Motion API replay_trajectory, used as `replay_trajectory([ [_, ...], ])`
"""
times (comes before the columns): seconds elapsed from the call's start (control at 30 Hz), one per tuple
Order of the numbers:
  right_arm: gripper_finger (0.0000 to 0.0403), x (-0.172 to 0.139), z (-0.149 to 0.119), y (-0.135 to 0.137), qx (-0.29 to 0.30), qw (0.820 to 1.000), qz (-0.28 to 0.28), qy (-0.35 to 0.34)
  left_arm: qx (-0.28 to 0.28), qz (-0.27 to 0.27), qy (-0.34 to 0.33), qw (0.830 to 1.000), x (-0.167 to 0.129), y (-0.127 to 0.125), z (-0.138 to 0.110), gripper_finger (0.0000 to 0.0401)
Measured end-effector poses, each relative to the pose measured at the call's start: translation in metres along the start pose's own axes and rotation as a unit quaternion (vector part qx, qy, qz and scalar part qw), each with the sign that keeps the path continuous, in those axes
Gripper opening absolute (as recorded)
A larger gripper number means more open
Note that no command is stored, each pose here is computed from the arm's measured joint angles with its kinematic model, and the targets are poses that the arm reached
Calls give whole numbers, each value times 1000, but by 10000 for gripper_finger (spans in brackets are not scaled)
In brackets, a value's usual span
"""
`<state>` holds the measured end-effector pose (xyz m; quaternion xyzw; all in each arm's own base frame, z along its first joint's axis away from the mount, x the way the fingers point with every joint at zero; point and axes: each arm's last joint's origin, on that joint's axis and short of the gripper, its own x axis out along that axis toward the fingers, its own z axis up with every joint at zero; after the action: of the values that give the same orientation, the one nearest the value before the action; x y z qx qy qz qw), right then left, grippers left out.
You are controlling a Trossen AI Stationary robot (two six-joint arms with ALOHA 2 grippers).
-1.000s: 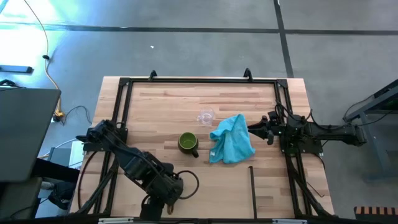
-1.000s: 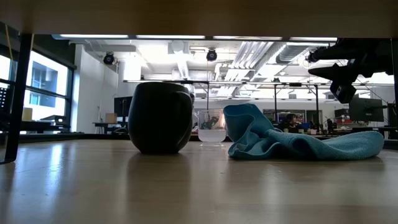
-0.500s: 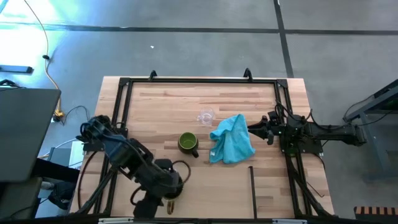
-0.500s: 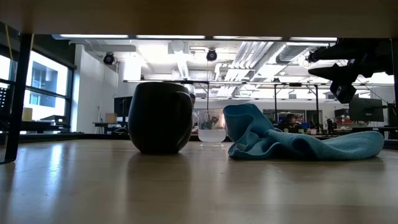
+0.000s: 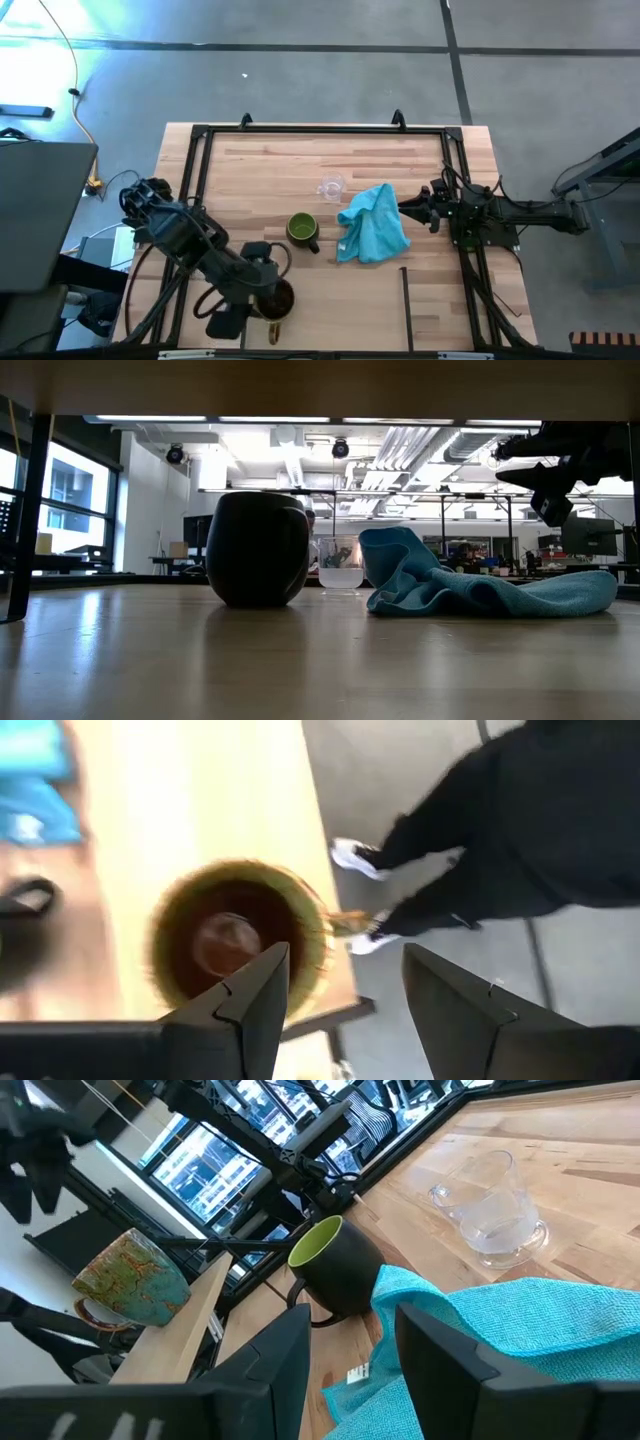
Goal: Stack small to large cups/mugs on shelf
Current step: Put the black green mug on the shelf
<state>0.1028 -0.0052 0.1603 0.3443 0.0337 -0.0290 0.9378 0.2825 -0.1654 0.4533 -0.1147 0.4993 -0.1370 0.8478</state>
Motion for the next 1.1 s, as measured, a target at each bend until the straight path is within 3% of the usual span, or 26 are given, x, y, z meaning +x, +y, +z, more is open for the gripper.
replay_trajectory([
  [0.23, 140, 0, 0, 0, 0, 1000, 0, 0, 99, 53, -65, 992, -32, 6, -6, 184],
  [0.53, 140, 0, 2, -1, 26, 999, -16, -22, 201, 135, -184, 953, -91, 15, -18, 184],
  [0.93, 140, 0, 3, 0, 26, 999, -20, -34, 214, 155, -395, 880, -172, 20, -30, 184],
  [1.1, 140, 0, 4, 1, 12, 999, -15, -37, 197, 192, -411, 869, -182, 24, -35, 184],
])
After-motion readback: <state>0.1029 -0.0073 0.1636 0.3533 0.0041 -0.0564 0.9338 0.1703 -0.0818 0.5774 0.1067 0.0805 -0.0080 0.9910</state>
